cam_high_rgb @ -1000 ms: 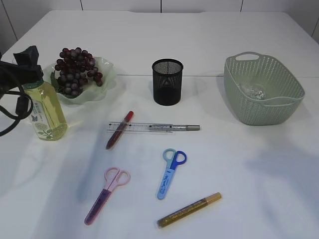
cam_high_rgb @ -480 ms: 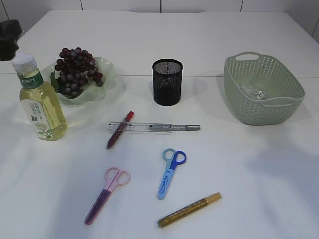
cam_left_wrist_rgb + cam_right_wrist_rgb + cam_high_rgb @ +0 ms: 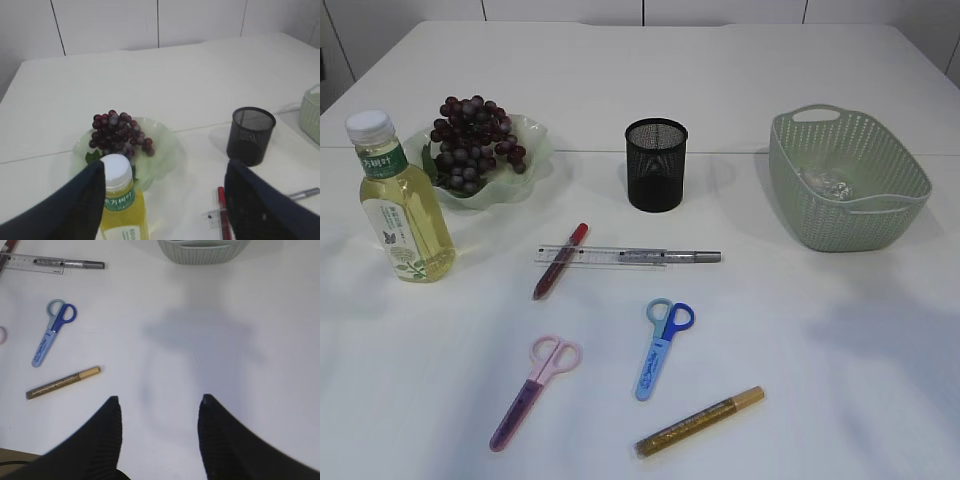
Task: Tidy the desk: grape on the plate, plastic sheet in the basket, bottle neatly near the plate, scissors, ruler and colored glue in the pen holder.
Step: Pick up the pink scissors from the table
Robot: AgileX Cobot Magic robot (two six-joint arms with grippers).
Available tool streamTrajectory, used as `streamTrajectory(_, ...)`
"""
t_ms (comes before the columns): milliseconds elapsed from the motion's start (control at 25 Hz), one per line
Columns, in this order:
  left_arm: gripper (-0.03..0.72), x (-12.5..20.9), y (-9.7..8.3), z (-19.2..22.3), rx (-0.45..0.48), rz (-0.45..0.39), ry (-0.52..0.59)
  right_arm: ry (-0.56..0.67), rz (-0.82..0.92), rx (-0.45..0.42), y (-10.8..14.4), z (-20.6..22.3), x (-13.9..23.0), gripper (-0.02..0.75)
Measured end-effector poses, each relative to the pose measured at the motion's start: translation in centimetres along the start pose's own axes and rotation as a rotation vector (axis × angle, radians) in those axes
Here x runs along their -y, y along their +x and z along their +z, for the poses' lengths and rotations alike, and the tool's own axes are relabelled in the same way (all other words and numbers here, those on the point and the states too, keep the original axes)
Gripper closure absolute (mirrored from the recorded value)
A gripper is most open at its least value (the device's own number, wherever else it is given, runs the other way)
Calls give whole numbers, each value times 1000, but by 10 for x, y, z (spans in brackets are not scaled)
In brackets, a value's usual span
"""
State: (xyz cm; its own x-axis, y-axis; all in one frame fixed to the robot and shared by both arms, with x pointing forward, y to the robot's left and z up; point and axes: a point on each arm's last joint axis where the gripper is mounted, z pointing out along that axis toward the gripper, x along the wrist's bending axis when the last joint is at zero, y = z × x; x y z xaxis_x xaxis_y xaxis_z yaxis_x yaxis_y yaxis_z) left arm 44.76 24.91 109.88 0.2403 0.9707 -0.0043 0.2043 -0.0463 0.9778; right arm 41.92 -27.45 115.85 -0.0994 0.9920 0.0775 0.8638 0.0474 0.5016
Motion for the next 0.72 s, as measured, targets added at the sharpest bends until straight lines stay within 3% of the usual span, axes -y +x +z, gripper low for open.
streamTrajectory(360,160,-33,-6,-53,65,31,244,0,21,-18,2,0,0,339)
streamTrajectory(720,167,-51,-14,-67,157,-21,484,1,35,-58,5,0,0,339)
